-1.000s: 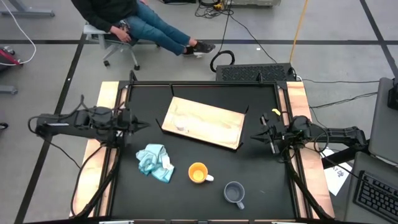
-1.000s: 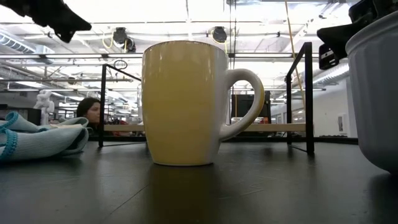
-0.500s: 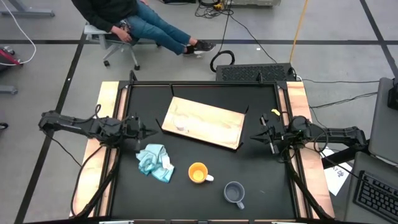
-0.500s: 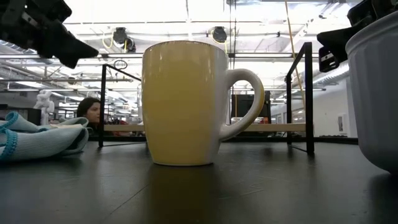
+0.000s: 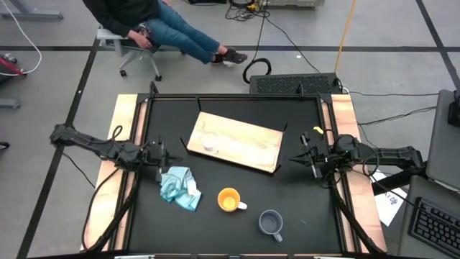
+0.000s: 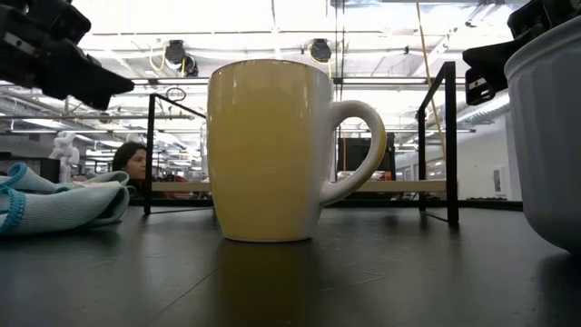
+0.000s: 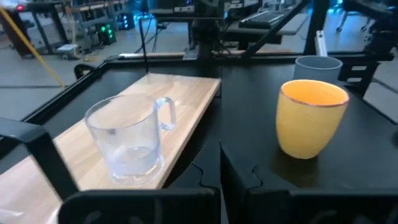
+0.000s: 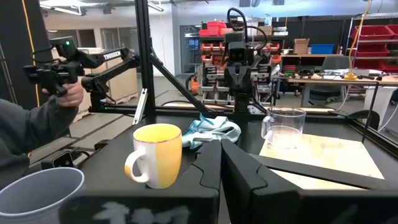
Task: Stack small to large cups/mugs on shelf
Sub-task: Put the gray mug on the shelf
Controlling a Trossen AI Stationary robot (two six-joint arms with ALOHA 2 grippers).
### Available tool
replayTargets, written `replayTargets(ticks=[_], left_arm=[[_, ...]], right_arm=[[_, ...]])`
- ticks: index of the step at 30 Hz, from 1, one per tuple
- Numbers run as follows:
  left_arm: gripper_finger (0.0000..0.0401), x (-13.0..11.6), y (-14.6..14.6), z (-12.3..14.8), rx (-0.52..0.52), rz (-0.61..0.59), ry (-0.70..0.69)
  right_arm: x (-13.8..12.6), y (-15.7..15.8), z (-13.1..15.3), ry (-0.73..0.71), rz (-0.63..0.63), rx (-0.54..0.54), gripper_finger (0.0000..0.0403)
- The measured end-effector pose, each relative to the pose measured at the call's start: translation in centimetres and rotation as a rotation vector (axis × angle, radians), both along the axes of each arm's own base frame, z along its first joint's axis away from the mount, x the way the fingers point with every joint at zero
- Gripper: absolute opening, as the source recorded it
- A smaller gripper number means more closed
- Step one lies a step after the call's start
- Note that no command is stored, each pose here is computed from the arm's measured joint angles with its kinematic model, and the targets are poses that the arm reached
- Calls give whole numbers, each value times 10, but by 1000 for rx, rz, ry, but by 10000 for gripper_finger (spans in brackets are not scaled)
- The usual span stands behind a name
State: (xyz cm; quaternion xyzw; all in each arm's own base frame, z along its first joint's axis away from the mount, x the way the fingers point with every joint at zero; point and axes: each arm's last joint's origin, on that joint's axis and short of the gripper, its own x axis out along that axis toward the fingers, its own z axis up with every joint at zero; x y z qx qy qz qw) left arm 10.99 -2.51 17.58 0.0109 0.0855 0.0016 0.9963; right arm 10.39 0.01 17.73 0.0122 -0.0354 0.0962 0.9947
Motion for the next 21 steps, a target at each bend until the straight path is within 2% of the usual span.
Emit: replayTargets(ticks=[7, 21], left_arm=[[0, 0, -3, -19, 31, -17, -47], [0, -1, -7, -21, 29, -61, -26]], right_arm=[[0, 0, 0, 0, 0, 0, 0], [0, 0, 0, -7, -2, -26, 0]])
